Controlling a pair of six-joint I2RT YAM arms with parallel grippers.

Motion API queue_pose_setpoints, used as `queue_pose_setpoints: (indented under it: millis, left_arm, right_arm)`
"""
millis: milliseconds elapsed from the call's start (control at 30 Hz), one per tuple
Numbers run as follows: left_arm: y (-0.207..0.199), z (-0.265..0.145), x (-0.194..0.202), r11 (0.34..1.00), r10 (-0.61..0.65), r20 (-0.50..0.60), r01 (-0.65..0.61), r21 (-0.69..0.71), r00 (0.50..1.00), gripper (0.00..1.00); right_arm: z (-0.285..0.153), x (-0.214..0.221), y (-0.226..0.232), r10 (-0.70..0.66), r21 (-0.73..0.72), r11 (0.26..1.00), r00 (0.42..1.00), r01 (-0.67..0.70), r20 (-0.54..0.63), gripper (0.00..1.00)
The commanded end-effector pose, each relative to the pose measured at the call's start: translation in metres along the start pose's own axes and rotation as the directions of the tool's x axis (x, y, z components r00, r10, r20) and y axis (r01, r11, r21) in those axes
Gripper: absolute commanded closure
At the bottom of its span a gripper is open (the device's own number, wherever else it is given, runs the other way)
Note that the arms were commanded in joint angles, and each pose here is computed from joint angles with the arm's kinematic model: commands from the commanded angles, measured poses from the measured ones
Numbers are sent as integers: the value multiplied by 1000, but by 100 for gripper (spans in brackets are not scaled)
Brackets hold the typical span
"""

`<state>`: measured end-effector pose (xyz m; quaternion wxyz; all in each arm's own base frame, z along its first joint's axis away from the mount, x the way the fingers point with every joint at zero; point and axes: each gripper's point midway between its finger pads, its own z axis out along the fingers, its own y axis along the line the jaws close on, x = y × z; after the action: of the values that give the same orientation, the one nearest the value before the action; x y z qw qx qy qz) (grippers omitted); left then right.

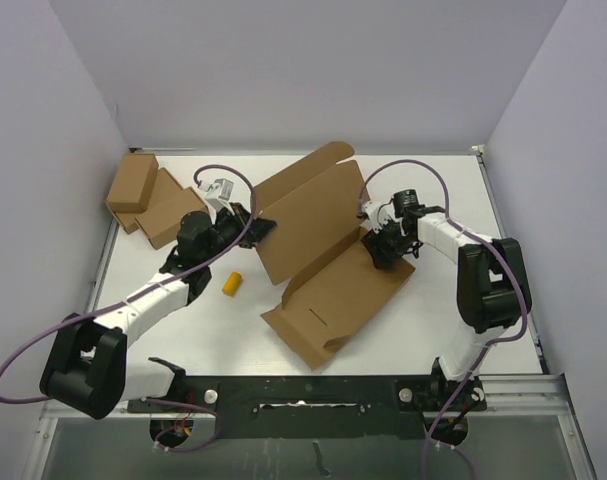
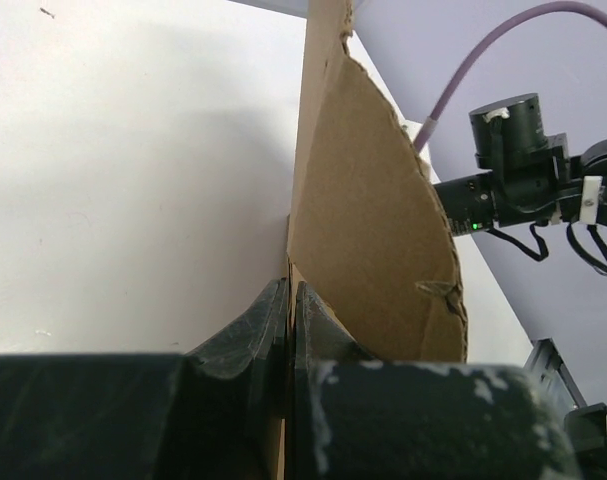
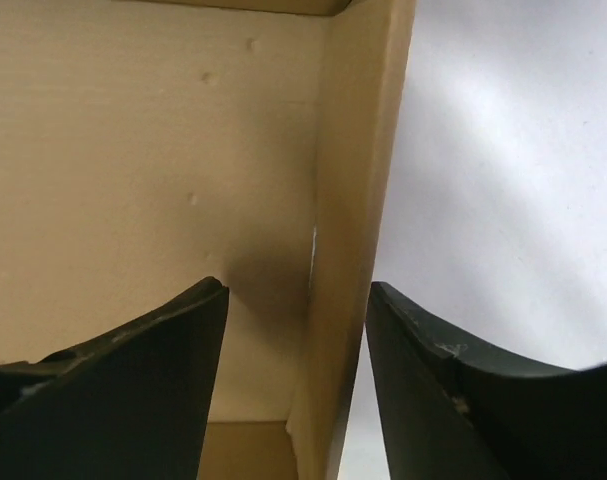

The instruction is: Fold the paper box

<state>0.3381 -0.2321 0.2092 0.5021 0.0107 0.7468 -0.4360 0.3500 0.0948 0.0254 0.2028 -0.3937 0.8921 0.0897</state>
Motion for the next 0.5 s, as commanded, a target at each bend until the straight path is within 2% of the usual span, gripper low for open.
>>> queue_pose_setpoints:
  millis: [0,100,267,400,467]
  left_arm:
    - [-15,11,-34,994,69,68,-74,75,995,100]
    - [-14,16,-41,992,81,60,-87,91,995,100]
    - [-17,29,-49,981,125,40,-129,147,991,100]
    - [-24,41,-50,957,184,15,-183,223,983,100]
    - [-25,48,-52,940,227,11,-222,259,974,100]
  right_arm:
    - [-45,-39,4,-24,-14,1000,984,27,178,39]
    - [-70,-51,4,-43,2,999,965,45,259,34]
    - [-109,-62,6,-82,-7,996,914,92,398,33]
    - [-138,-72,27,-132,-41,982,823,185,552,33]
    - [-151,-78,48,-198,-50,954,744,297,638,33]
